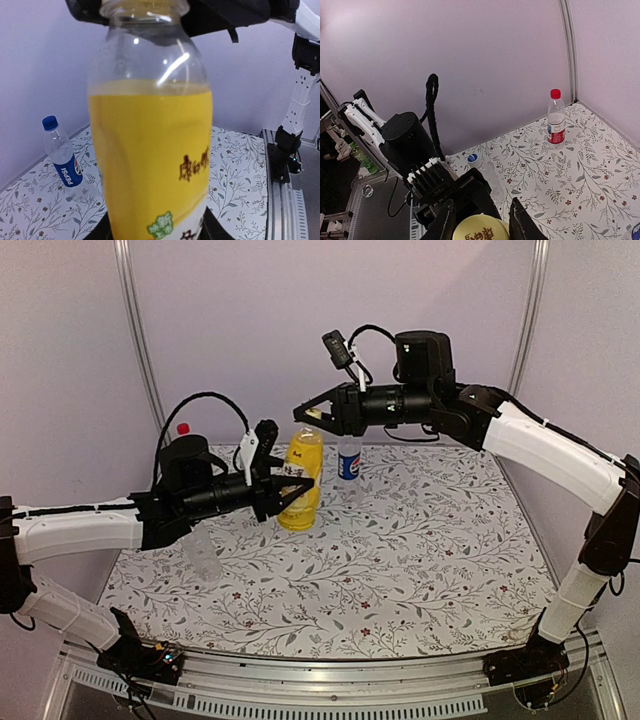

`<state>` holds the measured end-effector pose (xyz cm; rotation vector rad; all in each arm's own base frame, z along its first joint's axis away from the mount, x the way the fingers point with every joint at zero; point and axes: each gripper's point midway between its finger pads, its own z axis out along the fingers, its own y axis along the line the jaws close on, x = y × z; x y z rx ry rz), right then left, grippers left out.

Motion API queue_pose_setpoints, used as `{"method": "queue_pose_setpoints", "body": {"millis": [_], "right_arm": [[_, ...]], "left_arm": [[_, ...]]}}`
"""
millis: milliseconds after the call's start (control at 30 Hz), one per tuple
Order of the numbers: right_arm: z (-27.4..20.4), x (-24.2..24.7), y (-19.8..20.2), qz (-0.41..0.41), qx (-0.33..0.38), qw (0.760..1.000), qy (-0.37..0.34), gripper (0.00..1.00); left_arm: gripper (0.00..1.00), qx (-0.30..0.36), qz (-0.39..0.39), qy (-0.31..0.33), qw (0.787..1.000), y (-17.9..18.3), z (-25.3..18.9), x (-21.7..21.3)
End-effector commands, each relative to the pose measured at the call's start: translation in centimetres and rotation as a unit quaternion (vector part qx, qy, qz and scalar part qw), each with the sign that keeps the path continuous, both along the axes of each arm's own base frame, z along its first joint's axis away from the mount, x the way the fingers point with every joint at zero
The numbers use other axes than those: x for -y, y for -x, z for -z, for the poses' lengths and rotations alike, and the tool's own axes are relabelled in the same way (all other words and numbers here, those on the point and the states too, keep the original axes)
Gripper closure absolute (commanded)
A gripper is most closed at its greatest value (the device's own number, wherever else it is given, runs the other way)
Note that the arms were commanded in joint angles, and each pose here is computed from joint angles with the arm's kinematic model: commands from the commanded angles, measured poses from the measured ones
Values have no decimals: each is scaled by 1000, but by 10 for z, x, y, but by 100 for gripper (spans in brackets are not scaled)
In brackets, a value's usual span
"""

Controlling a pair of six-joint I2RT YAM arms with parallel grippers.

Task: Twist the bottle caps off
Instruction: Unscrew the bottle cap from the plastic bottle.

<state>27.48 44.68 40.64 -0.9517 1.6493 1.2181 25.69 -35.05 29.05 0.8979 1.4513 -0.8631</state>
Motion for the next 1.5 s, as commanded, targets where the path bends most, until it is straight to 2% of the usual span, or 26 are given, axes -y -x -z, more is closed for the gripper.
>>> {"method": "queue_pose_setpoints", "body": {"millis": [0, 133, 233, 500, 567, 633, 733, 800, 933, 1033, 1167, 1467], "right_arm": [[-12, 6, 37, -132, 54, 990, -18, 100], [-6, 21, 76, -263, 103, 959, -20, 100], [-6, 30, 92, -326, 114, 938, -32, 100], [-5, 33, 85, -313, 120, 942, -24, 100], [-7, 30, 77, -285, 118, 951, -16, 86], [-9, 28, 67, -254, 115, 960, -10, 60], [-19, 25, 48, -187, 97, 977, -13, 27], [-29, 26, 33, -127, 72, 989, -20, 21], [-45, 33, 2, -8, 16, 999, -46, 18], [-46, 30, -5, 37, 7, 998, -48, 20], [-40, 25, -8, 54, 6, 998, -40, 26], [-18, 18, -17, 88, 2, 996, -9, 30]], "left_arm": [[80, 49, 133, 32, 989, 47, -29, 8], [80, 47, 264, 43, 963, 88, -30, 10], [79, 31, 299, 48, 953, 97, -29, 11], [79, 27, 281, 53, 958, 89, -28, 10], [79, 29, 260, 53, 964, 83, -29, 10], [79, 28, 225, 50, 973, 71, -28, 10], [80, 26, 157, 38, 987, 48, -24, 9], [80, 28, 119, 33, 992, 36, -23, 7], [81, 28, 67, 26, 997, 22, -20, 4], [82, 27, 31, 20, 999, 14, -19, 2], [82, 25, -4, 12, 1000, 4, -18, 0], [83, 25, -41, 11, 999, -4, -21, -7]]}}
